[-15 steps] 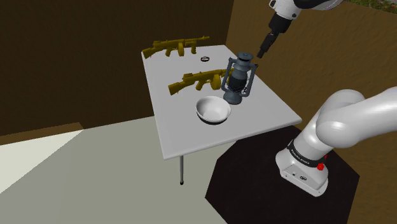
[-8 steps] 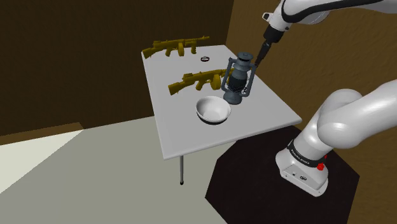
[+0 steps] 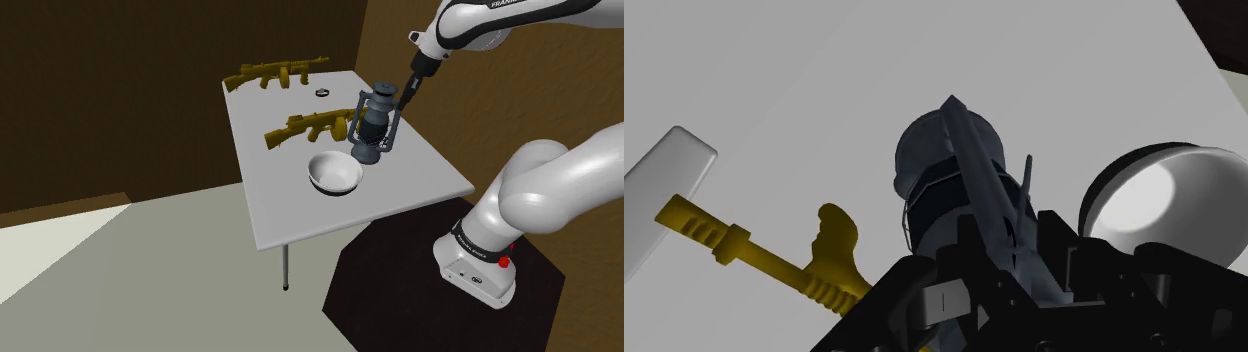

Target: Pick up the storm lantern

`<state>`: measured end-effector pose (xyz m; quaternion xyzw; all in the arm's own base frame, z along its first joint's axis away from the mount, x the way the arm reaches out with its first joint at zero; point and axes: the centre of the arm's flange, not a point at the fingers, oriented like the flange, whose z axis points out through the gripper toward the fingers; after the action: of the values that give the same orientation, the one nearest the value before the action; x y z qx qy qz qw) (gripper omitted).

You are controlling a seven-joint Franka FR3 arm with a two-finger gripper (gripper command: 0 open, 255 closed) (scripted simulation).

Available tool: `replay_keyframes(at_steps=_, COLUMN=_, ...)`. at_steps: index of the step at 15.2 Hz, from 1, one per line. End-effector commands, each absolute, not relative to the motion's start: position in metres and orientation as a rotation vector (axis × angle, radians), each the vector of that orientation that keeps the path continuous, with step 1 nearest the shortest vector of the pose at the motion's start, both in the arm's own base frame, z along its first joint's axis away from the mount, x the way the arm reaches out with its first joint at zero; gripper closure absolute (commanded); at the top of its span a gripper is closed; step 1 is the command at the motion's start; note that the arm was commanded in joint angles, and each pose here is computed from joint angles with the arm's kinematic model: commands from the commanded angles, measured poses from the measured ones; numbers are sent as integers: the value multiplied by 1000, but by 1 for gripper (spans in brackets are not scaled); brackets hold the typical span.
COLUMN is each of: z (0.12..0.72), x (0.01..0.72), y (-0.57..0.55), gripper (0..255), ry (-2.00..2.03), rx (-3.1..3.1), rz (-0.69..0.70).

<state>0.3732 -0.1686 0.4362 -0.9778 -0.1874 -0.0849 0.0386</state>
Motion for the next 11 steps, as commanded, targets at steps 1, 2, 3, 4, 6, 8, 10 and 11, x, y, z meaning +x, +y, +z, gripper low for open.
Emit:
replay_keyframes(at_steps=1, z=436, x=373, y=-168, gripper=255, ry=-575, rx=-2999, rz=-260)
replay_keyframes(at_steps=2, z=436, x=373, y=-168, gripper=255, ry=-575, rx=-2999, rz=-260)
replay_keyframes(at_steps=3, z=436, x=373, y=-168, gripper=255, ry=-575, rx=-2999, rz=-260)
replay_keyframes(at_steps=4, z=436, x=373, y=-168, gripper=255, ry=-575, rx=-2999, rz=-260)
replay_keyframes(at_steps=6, z=436, x=373, y=-168, gripper=255, ry=-575, rx=-2999, rz=-260)
replay_keyframes(at_steps=8, z=435, x=372, y=-169, gripper=255, ry=-575, rx=-2999, rz=-260)
replay_keyframes(at_steps=10, z=446, x=372, y=-169, gripper=255, ry=-575, rx=-2999, rz=-260)
replay_keyframes(at_steps=11, z=451, x=372, y=-169, gripper=255, ry=-575, rx=-2999, rz=-260)
